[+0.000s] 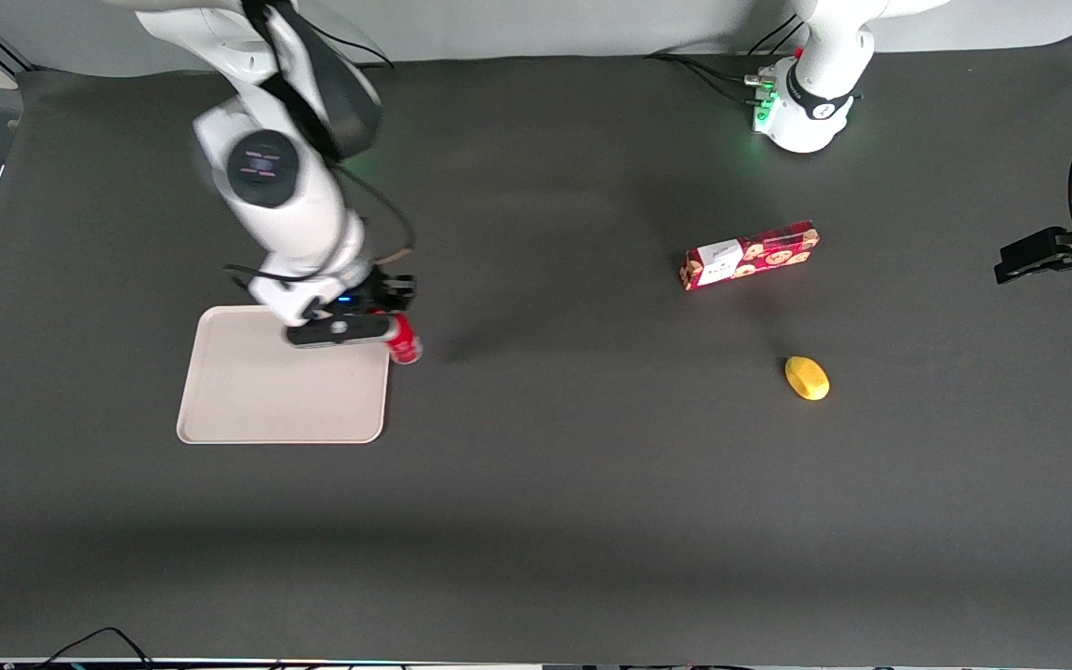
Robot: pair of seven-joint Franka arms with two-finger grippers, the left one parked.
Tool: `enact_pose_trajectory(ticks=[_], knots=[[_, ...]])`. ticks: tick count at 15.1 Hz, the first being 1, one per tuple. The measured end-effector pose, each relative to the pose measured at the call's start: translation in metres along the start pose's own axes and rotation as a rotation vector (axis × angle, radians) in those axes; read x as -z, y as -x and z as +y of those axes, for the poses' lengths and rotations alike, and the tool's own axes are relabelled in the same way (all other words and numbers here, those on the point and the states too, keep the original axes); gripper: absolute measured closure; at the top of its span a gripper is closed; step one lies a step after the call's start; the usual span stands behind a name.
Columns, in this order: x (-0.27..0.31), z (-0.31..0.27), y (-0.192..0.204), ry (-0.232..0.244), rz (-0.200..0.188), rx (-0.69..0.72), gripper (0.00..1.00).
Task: Place coke bottle on tray
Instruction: 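Carry the held bottle onto the tray and lower it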
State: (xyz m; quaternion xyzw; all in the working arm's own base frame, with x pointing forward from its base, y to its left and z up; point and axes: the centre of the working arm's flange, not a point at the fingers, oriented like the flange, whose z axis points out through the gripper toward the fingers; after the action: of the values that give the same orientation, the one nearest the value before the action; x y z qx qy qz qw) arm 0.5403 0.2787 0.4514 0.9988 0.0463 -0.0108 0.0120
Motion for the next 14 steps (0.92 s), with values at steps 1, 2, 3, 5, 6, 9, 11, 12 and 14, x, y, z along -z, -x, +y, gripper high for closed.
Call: enact_pose_trajectory(ticks=[1,2,3,5,6,9,11,12,14], knots=[[0.016,0.034,-0.004,-0.002,0.005,0.035,0.68],[0.026,0.071,-0.008,0.005,0.008,0.069,0.68],[0.029,0.112,-0.009,0.016,0.005,0.101,0.68],[0.017,0.192,-0.005,0.028,-0.025,0.157,0.68],[0.008,0.229,-0.002,0.027,-0.043,0.180,0.68],[-0.029,0.311,0.013,0.020,-0.040,0.241,0.68],[-0.054,0.337,0.024,0.020,-0.027,0.264,0.68],[-0.062,0.342,0.027,0.020,-0.026,0.270,0.68],[-0.076,0.340,0.031,0.020,-0.023,0.287,0.68]])
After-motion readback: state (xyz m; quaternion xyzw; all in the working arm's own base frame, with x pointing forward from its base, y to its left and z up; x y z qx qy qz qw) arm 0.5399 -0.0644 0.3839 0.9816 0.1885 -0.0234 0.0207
